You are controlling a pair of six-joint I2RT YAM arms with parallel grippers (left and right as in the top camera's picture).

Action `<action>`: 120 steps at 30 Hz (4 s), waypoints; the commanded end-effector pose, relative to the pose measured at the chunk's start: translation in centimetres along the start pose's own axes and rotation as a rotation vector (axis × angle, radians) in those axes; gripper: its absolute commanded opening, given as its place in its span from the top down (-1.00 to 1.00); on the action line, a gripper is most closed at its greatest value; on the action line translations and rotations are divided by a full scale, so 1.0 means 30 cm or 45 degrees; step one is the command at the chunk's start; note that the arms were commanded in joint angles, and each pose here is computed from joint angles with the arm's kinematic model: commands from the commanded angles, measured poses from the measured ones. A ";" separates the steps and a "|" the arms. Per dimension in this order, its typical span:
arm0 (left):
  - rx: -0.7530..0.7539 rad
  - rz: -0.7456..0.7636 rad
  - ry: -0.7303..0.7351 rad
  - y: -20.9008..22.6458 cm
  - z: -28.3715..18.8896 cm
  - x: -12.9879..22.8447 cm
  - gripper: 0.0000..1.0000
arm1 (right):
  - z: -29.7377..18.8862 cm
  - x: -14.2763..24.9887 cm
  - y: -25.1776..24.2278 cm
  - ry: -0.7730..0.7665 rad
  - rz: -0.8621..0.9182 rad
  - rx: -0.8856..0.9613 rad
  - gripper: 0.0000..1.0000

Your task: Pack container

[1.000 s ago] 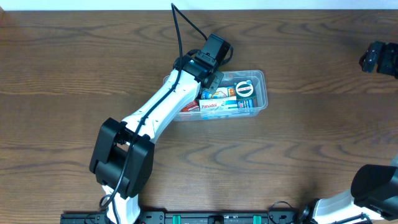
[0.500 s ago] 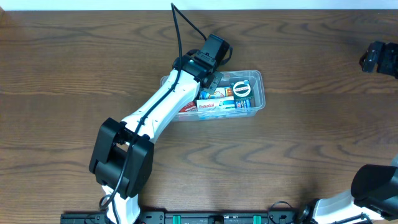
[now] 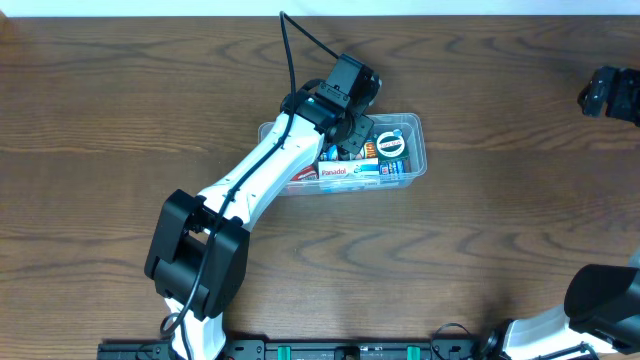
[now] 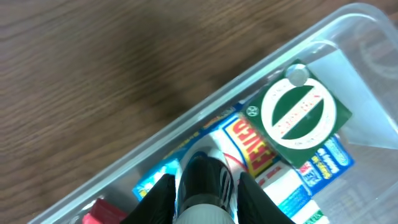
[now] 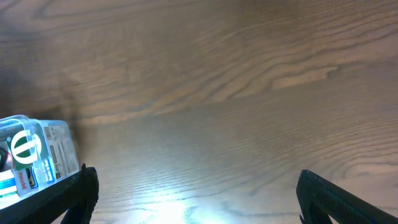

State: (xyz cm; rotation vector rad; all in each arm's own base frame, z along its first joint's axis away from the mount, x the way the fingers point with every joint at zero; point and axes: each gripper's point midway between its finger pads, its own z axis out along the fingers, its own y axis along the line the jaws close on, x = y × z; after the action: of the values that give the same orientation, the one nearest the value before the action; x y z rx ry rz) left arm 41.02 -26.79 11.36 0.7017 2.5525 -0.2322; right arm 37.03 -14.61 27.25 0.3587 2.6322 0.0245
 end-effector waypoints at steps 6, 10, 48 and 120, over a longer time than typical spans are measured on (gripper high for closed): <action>-0.285 -0.011 -0.096 0.128 -0.148 -0.043 0.88 | -0.021 -0.010 -0.003 -0.025 0.001 0.003 -0.99; -0.314 -0.012 -0.066 0.143 -0.147 -0.023 0.88 | -0.021 -0.010 -0.002 -0.025 0.001 0.002 -0.98; -0.197 -0.181 0.021 0.144 0.047 0.029 0.88 | -0.021 -0.010 -0.002 -0.025 0.001 0.003 -0.98; -0.729 -1.007 -0.347 0.870 -0.580 0.116 -0.96 | -0.021 -0.010 -0.002 -0.025 0.001 0.002 -0.99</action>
State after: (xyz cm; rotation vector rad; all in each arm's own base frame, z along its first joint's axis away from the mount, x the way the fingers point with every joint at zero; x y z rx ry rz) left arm 44.90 1.62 23.63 -0.5193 2.3304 0.1342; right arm 37.03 -14.60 27.25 0.3577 2.6323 0.0245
